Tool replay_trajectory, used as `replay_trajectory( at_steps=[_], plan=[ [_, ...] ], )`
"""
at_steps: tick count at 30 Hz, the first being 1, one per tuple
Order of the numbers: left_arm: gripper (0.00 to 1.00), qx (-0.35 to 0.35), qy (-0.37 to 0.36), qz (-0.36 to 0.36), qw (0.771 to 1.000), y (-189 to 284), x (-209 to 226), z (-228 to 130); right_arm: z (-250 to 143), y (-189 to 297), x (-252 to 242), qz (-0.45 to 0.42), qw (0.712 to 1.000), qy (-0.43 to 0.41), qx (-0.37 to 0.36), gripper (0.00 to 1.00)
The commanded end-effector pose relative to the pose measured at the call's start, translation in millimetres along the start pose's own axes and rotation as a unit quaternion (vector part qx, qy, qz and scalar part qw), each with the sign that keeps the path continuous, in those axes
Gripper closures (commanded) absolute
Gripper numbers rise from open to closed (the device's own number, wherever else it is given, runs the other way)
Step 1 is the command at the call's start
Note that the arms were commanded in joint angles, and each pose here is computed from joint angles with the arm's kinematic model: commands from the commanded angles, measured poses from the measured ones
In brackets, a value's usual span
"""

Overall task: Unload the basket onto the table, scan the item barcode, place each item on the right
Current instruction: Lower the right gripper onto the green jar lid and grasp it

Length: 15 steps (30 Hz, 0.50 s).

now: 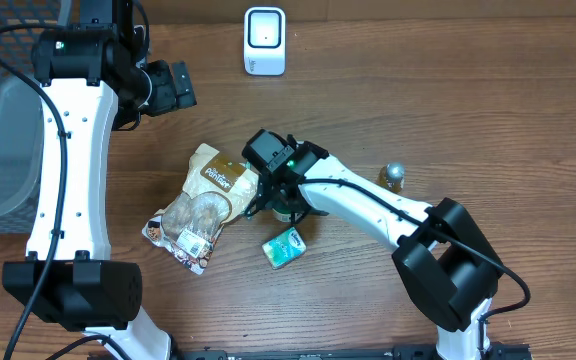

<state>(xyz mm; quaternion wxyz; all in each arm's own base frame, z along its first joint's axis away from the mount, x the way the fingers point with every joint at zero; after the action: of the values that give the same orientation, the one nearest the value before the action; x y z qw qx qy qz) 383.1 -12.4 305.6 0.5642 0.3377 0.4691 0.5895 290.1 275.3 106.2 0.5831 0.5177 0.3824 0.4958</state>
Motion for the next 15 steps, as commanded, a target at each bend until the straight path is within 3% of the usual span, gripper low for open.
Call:
replay_trajectory(
  at_steps=[1, 15],
  plan=[
    [0.00, -0.001, 0.003, -0.003, 1.000, 1, -1, 0, -1, -3, 2, 0.002, 1.000, 0.002, -0.001, 0.16],
    [0.00, -0.001, 0.003, -0.003, 1.000, 1, -1, 0, 11, -2, -10, -0.011, 1.000, 0.009, 0.004, 0.38]
  ],
)
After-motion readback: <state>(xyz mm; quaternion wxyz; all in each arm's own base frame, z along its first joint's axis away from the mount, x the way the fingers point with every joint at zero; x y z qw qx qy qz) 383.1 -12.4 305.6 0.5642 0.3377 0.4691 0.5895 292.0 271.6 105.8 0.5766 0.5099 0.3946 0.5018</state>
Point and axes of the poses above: each gripper's point midway between its finger pads, its own y axis back along the fingers, its own x axis along the line the jaws close on, z = x × y, the point moved 7 cm from there along y, back along the fingers, and after that the axes turned 7 degrees about -y, right-handed, at the moved point
